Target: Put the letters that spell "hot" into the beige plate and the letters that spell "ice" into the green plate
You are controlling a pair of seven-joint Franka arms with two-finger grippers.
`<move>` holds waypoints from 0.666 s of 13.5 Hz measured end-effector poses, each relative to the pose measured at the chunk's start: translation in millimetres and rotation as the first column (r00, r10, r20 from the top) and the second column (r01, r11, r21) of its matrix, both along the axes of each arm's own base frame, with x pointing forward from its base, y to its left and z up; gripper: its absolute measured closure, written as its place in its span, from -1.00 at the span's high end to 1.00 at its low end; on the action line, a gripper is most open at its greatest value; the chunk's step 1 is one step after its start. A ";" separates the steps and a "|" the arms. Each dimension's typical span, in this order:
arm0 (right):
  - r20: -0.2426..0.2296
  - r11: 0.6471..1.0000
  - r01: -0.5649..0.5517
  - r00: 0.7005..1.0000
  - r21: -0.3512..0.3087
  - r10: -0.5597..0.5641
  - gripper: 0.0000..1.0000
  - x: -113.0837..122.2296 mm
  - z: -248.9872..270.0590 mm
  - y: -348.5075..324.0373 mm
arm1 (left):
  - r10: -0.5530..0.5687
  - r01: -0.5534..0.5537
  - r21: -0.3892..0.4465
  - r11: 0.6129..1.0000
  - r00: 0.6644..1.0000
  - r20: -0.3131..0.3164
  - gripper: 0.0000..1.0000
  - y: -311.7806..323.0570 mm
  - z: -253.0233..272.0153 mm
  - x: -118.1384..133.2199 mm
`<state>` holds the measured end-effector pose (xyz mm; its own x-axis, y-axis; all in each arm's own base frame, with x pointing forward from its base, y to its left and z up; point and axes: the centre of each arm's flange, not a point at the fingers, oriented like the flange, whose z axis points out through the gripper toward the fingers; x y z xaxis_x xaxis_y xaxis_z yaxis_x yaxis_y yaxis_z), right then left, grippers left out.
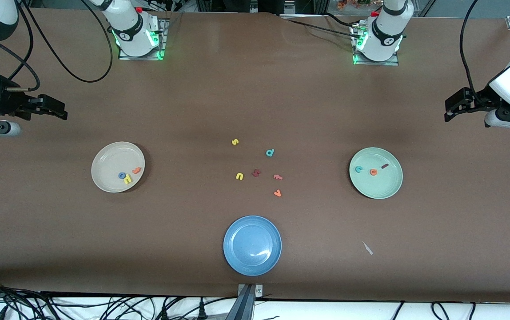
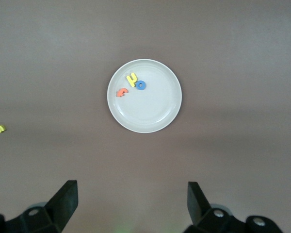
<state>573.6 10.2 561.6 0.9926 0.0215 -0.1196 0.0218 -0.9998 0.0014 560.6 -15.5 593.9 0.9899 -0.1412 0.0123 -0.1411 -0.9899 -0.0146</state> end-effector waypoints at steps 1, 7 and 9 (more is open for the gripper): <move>-0.001 1.000 -0.002 1.000 -0.006 0.002 1.00 0.0 -0.3 0.3 | 0.001 -0.001 0.000 1.000 1.000 -0.002 1.00 0.5 -0.2 -0.2; -0.003 1.000 -0.003 1.000 -0.010 0.003 1.00 0.0 -0.4 1.9 | 0.002 -0.002 0.000 1.000 1.000 -0.005 1.00 1.1 -0.5 -0.5; -0.003 1.000 -0.001 1.000 -0.010 0.001 1.00 0.0 -0.4 1.9 | 0.002 -0.002 0.000 1.000 1.000 -0.006 1.00 1.1 -0.5 -0.6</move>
